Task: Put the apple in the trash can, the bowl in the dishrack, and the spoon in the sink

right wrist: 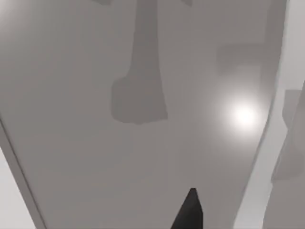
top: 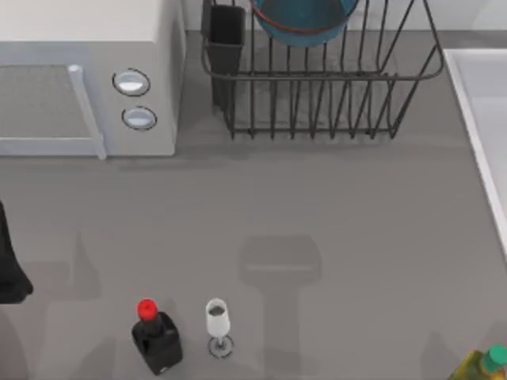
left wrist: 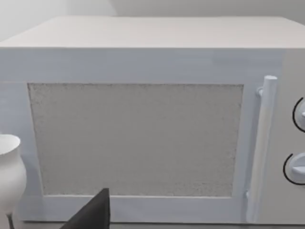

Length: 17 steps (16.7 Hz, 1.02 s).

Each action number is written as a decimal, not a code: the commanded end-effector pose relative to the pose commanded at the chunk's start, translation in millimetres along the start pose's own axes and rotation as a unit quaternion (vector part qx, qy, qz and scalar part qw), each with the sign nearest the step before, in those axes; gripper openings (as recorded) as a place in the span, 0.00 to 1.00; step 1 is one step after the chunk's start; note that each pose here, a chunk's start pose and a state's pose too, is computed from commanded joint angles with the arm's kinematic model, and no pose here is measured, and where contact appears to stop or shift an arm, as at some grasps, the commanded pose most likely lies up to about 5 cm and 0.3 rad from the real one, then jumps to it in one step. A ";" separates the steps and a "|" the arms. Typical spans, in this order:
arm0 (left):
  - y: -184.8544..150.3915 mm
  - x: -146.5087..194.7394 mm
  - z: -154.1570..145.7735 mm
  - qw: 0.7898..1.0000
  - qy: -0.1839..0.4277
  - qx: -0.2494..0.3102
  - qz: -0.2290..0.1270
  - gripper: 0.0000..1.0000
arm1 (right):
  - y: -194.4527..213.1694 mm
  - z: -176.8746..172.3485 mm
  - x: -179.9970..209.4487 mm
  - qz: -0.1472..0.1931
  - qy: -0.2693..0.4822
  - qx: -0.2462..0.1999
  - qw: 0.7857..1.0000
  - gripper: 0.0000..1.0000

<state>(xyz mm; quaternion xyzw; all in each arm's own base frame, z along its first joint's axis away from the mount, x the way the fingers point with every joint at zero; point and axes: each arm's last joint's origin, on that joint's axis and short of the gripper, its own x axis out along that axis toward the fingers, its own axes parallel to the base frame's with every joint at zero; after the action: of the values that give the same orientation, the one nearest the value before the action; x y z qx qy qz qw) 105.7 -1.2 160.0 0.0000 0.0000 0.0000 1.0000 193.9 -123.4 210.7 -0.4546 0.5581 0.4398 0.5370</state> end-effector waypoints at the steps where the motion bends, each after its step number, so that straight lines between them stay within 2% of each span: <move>1: 0.0 0.0 0.0 1.000 0.000 0.000 0.000 1.00 | 0.9 0.4 -3.6 -0.002 0.001 0.001 1.000 0.00; 6: 0.0 0.0 0.0 1.000 0.000 0.000 0.000 1.00 | 0.7 0.5 -2.4 0.001 0.000 0.002 1.000 0.00; 9: 0.0 0.0 0.0 1.000 0.000 0.000 0.000 1.00 | -12.7 -1.0 -6.5 0.010 -0.003 -0.002 1.000 0.00; 13: 0.0 0.0 0.0 1.000 0.000 0.000 0.000 1.00 | -62.5 -3.0 -17.9 0.032 -0.009 -0.013 0.999 0.00; 17: 0.0 0.0 0.0 1.000 0.000 0.000 0.000 1.00 | -138.8 3.5 -32.9 0.036 -0.008 -0.023 0.999 0.00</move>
<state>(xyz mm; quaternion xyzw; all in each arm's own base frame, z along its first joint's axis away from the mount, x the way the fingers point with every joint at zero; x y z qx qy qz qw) 105.7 -1.2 160.0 0.0000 0.0000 0.0000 1.0000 330.9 -146.5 243.1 -0.4428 0.5594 0.4749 0.5152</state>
